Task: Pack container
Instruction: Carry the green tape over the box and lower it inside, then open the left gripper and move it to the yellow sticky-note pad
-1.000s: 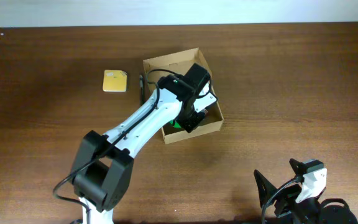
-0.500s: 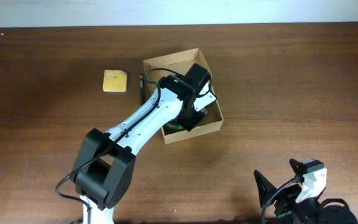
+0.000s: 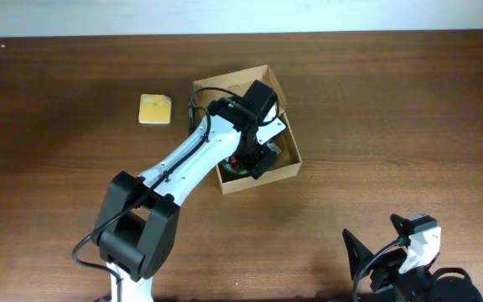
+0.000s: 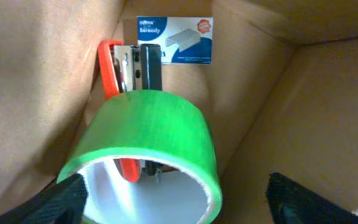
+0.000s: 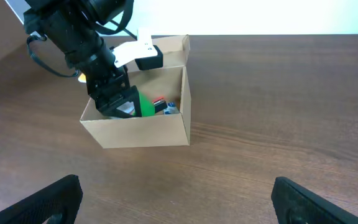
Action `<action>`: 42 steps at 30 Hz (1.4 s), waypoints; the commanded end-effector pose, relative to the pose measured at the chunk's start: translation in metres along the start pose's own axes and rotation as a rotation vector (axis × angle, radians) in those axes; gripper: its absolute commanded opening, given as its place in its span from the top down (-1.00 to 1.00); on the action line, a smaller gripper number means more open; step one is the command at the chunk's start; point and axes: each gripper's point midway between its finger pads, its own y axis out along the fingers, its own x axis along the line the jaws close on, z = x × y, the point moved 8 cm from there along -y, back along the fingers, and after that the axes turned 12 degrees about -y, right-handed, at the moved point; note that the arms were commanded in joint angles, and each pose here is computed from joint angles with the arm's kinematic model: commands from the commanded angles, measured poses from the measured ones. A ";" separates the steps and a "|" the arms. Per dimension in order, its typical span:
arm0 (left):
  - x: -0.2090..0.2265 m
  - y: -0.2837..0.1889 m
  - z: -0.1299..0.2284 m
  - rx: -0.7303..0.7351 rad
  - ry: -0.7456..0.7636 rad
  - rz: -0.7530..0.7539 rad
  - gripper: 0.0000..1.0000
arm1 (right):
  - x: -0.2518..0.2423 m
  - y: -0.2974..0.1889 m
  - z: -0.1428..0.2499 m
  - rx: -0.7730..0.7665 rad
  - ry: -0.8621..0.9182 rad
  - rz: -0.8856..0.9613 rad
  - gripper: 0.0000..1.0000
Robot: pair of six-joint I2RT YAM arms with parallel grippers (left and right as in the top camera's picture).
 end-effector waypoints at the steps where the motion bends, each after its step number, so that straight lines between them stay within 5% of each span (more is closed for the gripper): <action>1: 0.004 -0.004 -0.007 -0.021 0.000 -0.028 -0.90 | -0.002 -0.001 0.000 -0.011 0.003 0.014 -0.98; 13: 0.011 -0.079 -0.048 -0.188 -0.005 -0.126 -0.93 | -0.002 -0.001 0.000 -0.011 0.003 0.014 -0.98; 19: 0.047 -0.149 -0.045 -0.293 -0.208 -0.310 -0.95 | -0.002 -0.001 0.000 -0.011 0.003 0.014 -0.98; 23: 0.099 -0.175 -0.011 -0.263 -0.433 -0.328 -0.96 | -0.002 -0.001 0.000 -0.011 0.003 0.014 -0.98; 31: 0.191 -0.183 0.034 -0.223 -0.689 -0.358 -0.96 | -0.002 -0.001 0.000 -0.011 0.003 0.014 -0.98; 42: 0.239 -0.123 0.011 -0.236 -0.684 -0.354 -0.96 | -0.002 -0.001 0.000 -0.011 0.003 0.014 -0.98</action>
